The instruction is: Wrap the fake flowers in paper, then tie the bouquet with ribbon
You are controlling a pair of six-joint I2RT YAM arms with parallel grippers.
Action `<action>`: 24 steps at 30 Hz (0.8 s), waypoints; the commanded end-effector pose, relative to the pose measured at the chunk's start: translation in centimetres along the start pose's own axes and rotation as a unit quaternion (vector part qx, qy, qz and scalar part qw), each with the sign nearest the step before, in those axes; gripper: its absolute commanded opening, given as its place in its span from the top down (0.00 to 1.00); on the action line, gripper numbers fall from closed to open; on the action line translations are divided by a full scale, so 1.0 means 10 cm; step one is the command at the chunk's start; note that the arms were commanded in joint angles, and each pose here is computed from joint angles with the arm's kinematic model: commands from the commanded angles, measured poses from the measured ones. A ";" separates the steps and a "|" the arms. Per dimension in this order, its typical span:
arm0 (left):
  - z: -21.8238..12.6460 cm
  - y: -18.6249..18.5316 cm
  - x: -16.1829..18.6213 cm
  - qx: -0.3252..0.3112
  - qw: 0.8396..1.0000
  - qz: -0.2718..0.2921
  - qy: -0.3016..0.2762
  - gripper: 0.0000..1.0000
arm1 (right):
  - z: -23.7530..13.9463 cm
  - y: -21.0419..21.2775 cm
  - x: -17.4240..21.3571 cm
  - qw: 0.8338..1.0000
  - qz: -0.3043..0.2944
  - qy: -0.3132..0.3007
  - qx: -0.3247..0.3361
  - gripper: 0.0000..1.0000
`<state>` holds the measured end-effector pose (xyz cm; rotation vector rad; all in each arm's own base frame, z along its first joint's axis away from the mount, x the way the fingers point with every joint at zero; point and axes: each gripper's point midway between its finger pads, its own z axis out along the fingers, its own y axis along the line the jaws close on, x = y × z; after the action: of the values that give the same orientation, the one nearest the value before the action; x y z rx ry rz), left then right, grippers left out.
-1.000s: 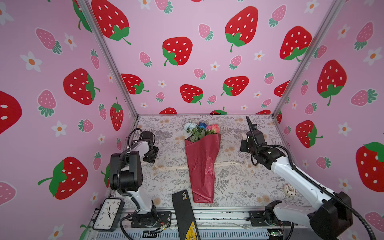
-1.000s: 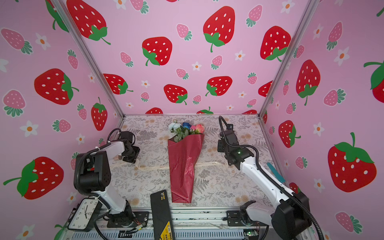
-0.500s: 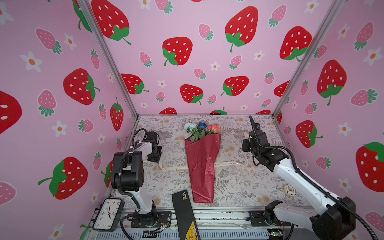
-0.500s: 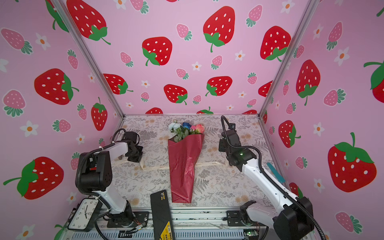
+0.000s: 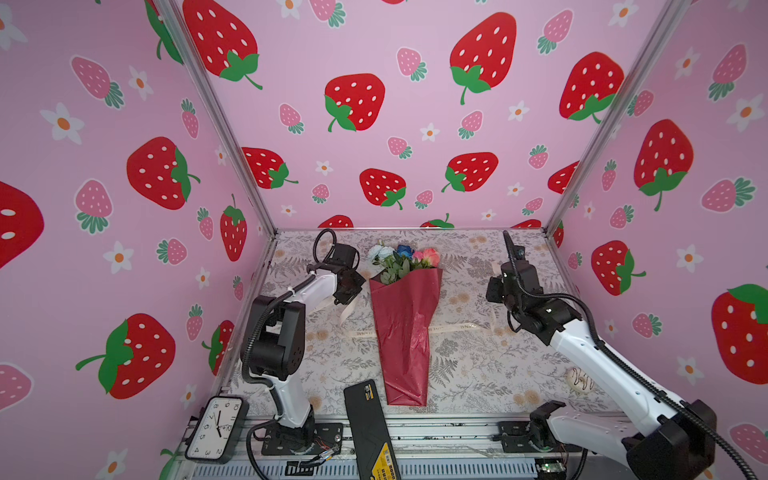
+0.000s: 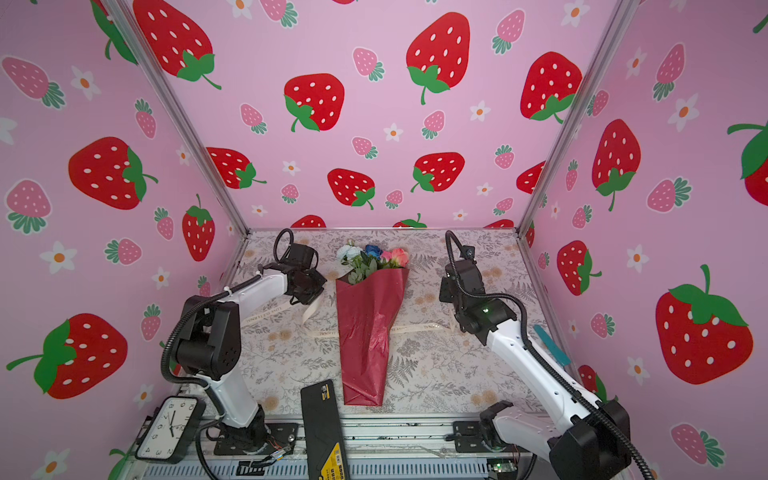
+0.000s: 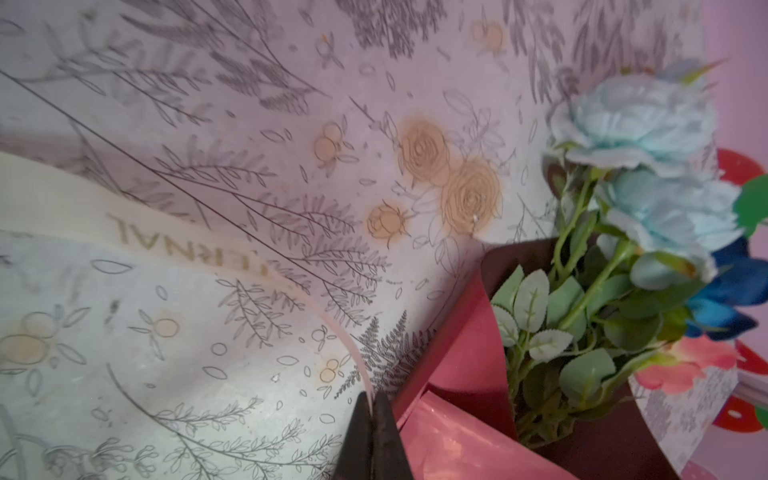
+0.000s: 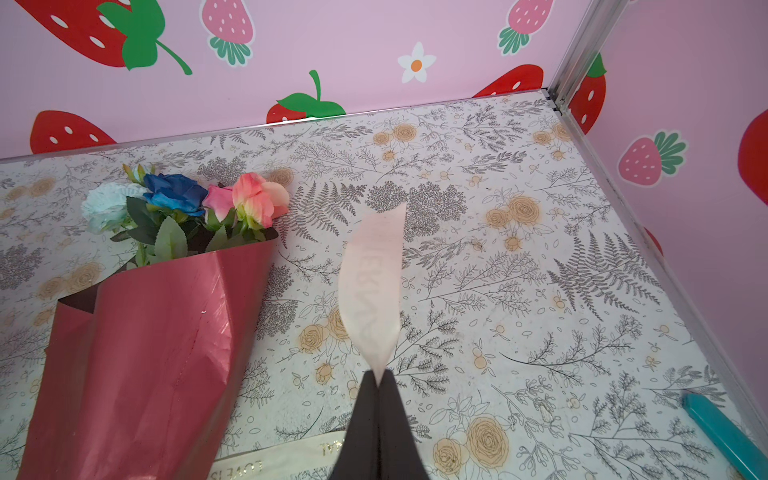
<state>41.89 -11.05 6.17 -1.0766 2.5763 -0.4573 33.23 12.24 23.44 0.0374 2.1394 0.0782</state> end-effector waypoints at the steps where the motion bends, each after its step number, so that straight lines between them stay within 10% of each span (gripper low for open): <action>1: 0.08 0.25 0.09 -0.038 0.999 -0.002 0.028 0.73 | -0.10 0.00 -0.13 0.999 0.026 -0.021 -0.013 1.00; 6: -0.05 0.34 0.04 -0.050 0.999 -0.003 0.013 0.22 | -0.15 -0.01 -0.13 0.999 0.031 -0.026 -0.018 1.00; 24: -0.96 2.08 -0.81 -0.148 0.942 -0.243 -0.180 0.22 | -0.07 -0.04 -0.08 1.000 0.026 -0.018 -0.002 1.00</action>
<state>31.48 8.05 7.06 -1.6742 2.1912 -0.0179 32.76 12.18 24.44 0.0540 2.1074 0.1224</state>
